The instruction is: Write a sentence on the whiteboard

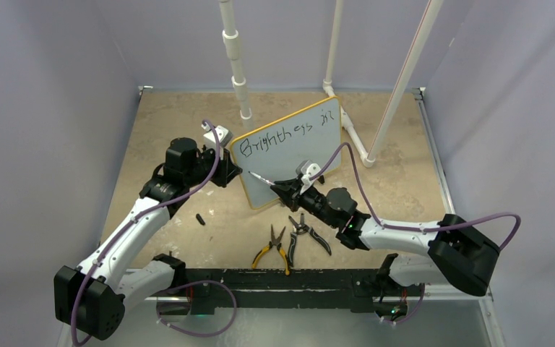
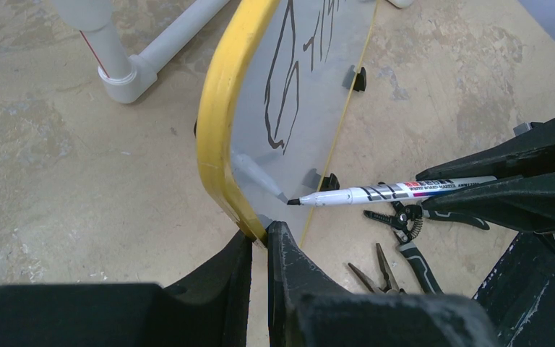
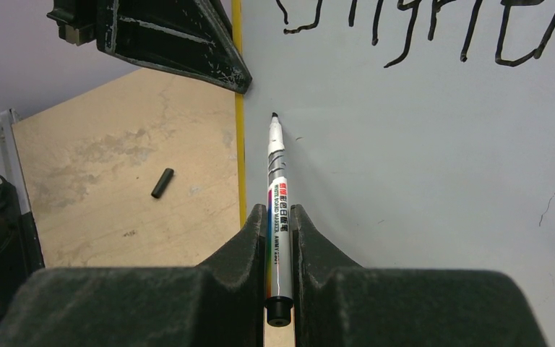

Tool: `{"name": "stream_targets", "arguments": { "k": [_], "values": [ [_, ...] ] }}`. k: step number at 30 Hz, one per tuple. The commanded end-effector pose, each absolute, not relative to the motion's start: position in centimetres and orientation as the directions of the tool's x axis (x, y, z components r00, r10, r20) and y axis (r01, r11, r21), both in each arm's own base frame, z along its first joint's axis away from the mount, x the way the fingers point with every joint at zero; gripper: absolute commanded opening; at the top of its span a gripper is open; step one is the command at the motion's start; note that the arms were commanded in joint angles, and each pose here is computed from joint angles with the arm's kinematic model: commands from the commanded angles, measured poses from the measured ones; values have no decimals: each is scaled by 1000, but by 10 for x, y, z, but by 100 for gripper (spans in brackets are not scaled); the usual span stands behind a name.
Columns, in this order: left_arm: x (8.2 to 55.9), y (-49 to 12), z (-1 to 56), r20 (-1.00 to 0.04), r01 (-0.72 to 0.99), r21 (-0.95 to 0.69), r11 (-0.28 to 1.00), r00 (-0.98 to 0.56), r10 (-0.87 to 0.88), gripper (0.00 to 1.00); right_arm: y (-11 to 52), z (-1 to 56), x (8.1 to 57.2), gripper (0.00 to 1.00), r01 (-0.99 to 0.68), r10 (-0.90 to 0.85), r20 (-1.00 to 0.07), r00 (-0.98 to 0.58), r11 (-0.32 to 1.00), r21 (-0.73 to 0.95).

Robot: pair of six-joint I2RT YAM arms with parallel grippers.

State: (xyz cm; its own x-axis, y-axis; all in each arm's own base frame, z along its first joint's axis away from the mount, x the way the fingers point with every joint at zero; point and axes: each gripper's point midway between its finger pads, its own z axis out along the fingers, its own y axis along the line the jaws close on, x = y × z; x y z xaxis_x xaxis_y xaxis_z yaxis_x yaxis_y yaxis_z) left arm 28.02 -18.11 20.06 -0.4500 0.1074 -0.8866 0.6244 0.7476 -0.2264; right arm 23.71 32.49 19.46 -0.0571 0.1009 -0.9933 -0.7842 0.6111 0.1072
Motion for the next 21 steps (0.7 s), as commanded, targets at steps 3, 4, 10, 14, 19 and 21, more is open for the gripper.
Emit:
{"name": "stream_targets", "arguments": {
  "k": [3, 4, 10, 14, 19, 21],
  "values": [
    [281, -180, 202, -898, 639, -196, 744, -422, 125, 0, 321, 214, 249, 0, -742, 148, -989, -28, 660, 120],
    [281, -180, 202, -898, 638, -197, 744, -423, 125, 0, 320, 213, 249, 0, -739, 146, -989, -29, 663, 120],
    [282, -179, 203, -900, 637, -193, 747, -418, 124, 0, 316, 209, 248, 0, -732, 140, -989, -38, 670, 123],
    [282, -178, 203, -900, 635, -191, 749, -417, 124, 0, 310, 209, 249, 0, -716, 143, -989, -37, 686, 126],
    [281, -179, 203, -900, 635, -192, 748, -418, 124, 0, 304, 214, 250, 0, -697, 158, -987, -24, 705, 130],
    [281, -178, 204, -901, 635, -191, 749, -416, 123, 0, 304, 216, 250, 0, -701, 162, -987, -17, 701, 127]
  ]
}}
